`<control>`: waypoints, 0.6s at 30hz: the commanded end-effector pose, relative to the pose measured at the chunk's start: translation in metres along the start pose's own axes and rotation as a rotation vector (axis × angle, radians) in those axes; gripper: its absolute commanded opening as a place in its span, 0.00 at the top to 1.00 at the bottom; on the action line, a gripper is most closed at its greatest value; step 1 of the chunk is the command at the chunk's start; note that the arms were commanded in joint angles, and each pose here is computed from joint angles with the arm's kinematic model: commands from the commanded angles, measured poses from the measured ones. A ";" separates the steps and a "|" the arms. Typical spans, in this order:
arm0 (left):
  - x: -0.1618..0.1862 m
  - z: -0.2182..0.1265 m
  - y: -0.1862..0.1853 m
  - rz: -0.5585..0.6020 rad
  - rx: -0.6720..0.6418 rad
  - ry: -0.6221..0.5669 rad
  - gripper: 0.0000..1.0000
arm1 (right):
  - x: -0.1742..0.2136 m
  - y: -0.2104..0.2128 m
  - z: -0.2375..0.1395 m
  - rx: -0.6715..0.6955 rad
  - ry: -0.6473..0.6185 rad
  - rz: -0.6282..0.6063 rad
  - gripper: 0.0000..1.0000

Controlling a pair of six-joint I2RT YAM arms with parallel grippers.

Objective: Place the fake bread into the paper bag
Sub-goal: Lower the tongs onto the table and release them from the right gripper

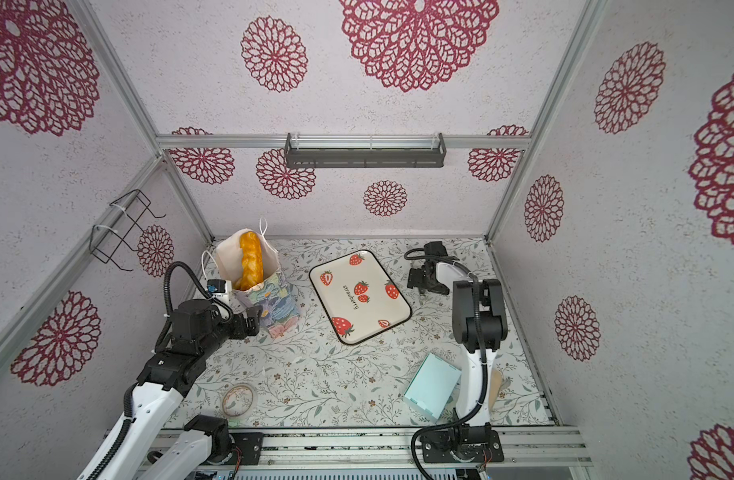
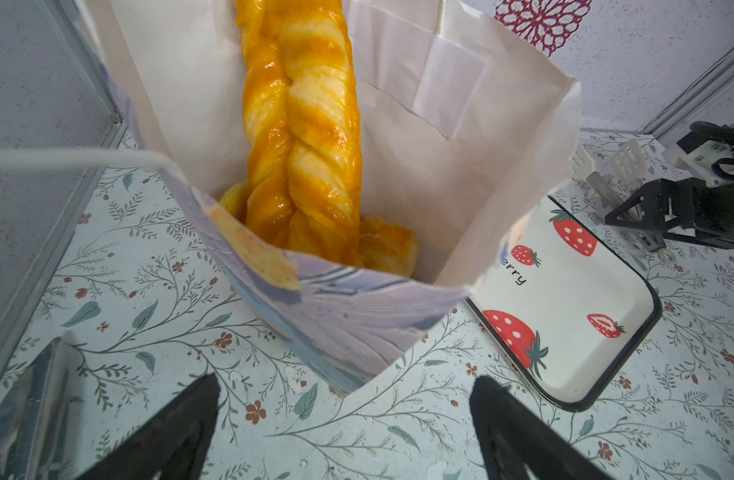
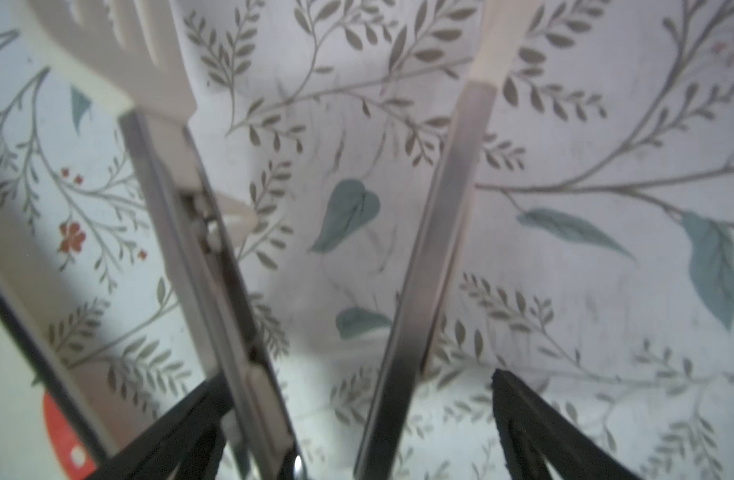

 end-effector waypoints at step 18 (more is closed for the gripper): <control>0.016 0.027 0.008 0.019 -0.176 -0.130 0.03 | 0.033 -0.022 -0.105 -0.109 -0.360 0.114 0.02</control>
Point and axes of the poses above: each gripper's point midway between its finger pads, its own z axis out along the fingers, its own y axis along the line the jaws close on, x = y × z, the point moved 8 cm from there along -z, back along the fingers, and after that the axes turned 7 degrees about z, right-handed, at the moved point
